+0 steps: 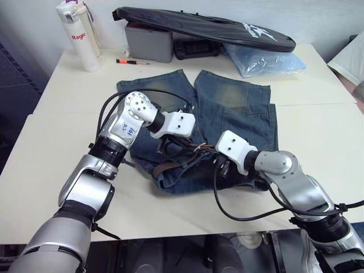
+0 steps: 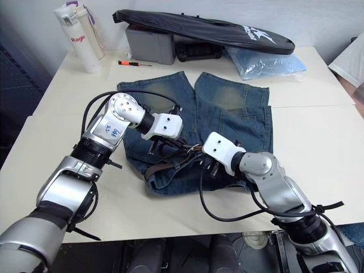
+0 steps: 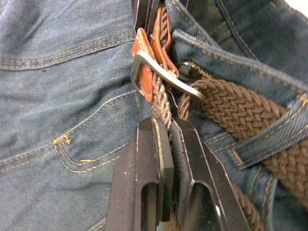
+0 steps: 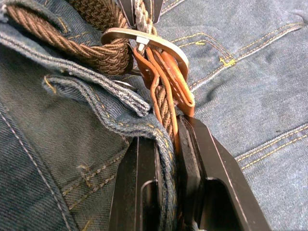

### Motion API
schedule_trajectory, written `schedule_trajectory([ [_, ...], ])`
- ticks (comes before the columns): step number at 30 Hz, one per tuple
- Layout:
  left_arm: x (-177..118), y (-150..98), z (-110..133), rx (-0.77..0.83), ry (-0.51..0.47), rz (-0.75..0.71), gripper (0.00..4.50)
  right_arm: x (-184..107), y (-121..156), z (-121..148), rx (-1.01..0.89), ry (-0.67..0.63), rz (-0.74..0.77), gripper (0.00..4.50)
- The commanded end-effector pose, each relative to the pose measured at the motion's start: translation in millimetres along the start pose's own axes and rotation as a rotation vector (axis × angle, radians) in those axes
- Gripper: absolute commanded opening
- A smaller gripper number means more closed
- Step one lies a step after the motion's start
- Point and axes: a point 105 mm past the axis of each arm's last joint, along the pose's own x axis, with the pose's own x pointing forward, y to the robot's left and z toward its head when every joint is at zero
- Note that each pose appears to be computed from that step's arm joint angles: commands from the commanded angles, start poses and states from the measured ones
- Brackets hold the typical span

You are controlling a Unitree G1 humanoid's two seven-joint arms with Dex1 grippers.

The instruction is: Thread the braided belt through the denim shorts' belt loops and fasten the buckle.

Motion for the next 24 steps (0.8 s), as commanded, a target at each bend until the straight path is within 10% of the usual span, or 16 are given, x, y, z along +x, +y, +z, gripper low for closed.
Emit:
schedule_trajectory([
  [1,12.6,-5.2,31.7,0.02,-0.082,-0.03,0.0,-1.7,-7.7,21.2,-0.043,-0.075,-0.031,0.09],
  [24,43.6,14.2,73.9,-0.116,-0.205,0.072,0.0,2.2,14.6,32.1,-0.065,-0.123,0.086,0.09],
])
